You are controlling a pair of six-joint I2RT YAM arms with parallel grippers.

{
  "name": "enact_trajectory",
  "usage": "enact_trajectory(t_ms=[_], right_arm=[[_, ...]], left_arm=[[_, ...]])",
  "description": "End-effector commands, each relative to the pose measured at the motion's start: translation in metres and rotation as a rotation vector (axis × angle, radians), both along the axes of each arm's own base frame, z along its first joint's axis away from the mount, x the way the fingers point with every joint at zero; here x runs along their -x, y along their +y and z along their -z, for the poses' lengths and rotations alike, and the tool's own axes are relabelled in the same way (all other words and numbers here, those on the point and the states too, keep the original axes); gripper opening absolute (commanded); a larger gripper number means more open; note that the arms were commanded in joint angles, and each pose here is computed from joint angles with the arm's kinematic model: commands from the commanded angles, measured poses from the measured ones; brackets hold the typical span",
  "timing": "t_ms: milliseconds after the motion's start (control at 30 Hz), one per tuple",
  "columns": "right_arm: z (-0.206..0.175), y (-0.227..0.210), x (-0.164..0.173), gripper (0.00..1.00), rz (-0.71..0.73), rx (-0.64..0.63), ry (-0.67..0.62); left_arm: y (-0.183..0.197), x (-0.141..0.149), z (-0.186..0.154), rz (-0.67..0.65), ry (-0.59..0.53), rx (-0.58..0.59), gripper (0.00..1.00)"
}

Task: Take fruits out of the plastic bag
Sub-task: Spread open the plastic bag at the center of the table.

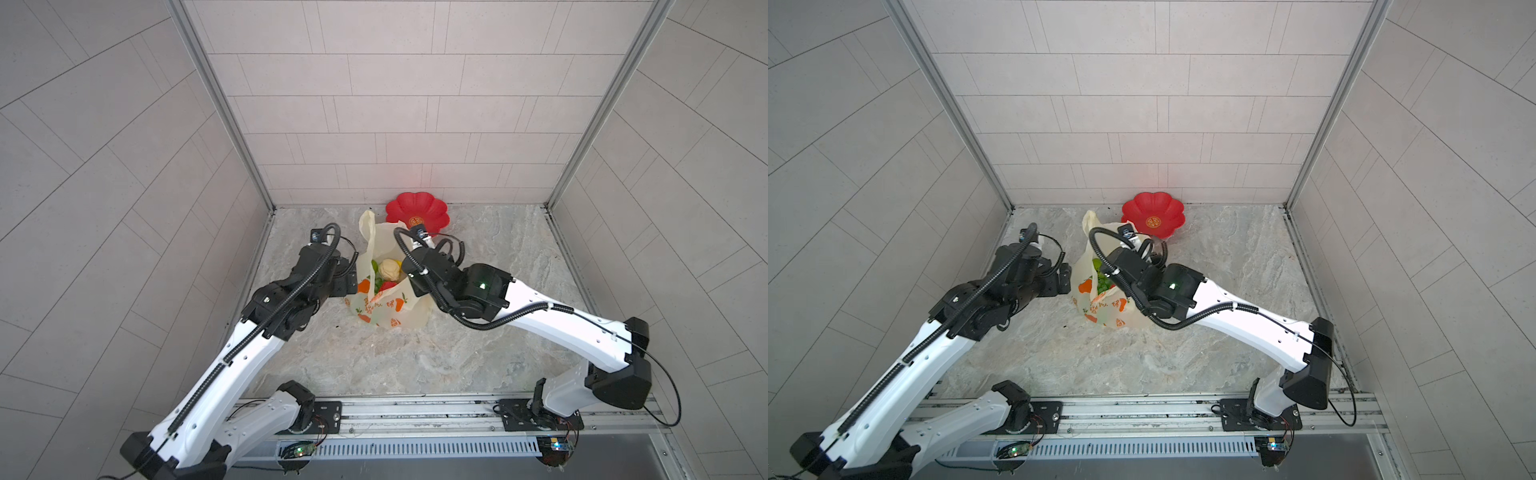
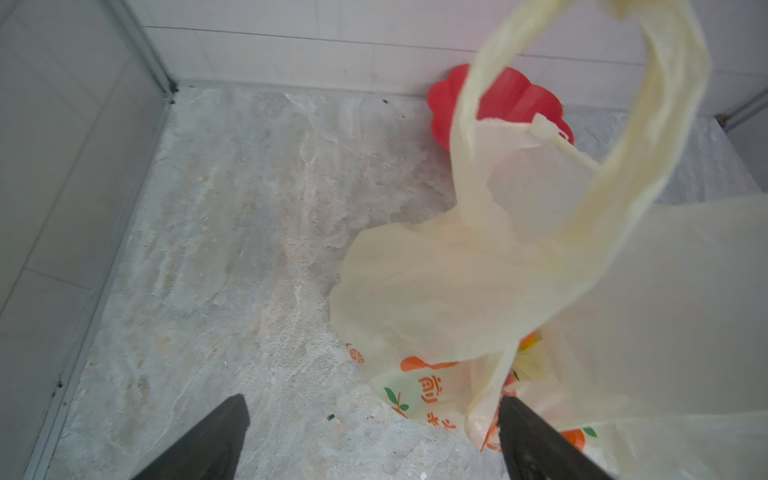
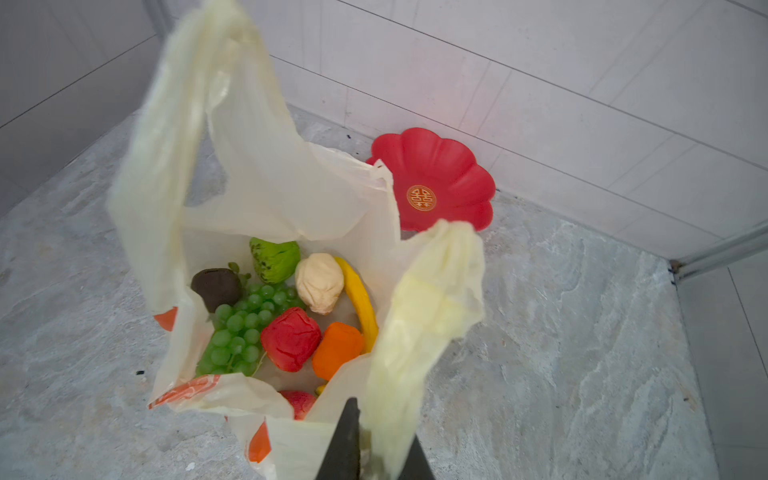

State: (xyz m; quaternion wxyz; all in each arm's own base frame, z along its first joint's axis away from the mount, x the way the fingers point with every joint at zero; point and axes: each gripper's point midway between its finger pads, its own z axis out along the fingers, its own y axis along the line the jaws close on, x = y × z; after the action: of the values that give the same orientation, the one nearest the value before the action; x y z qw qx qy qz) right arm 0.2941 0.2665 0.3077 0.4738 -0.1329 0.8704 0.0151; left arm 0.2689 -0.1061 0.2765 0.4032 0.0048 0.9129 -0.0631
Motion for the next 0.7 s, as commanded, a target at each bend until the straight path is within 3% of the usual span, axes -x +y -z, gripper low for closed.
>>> enact_trajectory(t_ms=[0,200,467,533,667], right_arm=[[0.0,-0.014,0.0,0.12,0.007,-0.127,0.015],[0.0,-0.036,0.005,0.1,0.02,-0.191,-0.015],[0.009,-0.042,0.012,0.08,0.009,-0.196,-0.009],[0.009,-0.049,0.012,0.08,0.016,-0.175,-0.025],[0.01,-0.07,0.01,0.08,0.052,-0.164,-0.023]], left_arm=[[-0.029,0.008,-0.023,0.132,-0.005,0.063,0.98],[-0.053,0.0,-0.033,0.167,0.006,0.051,1.0],[-0.025,-0.048,-0.016,-0.122,0.025,-0.091,1.0],[-0.015,-0.057,-0.005,-0.171,0.074,-0.034,0.94],[-0.012,-0.063,0.009,-0.168,0.137,0.075,0.73]])
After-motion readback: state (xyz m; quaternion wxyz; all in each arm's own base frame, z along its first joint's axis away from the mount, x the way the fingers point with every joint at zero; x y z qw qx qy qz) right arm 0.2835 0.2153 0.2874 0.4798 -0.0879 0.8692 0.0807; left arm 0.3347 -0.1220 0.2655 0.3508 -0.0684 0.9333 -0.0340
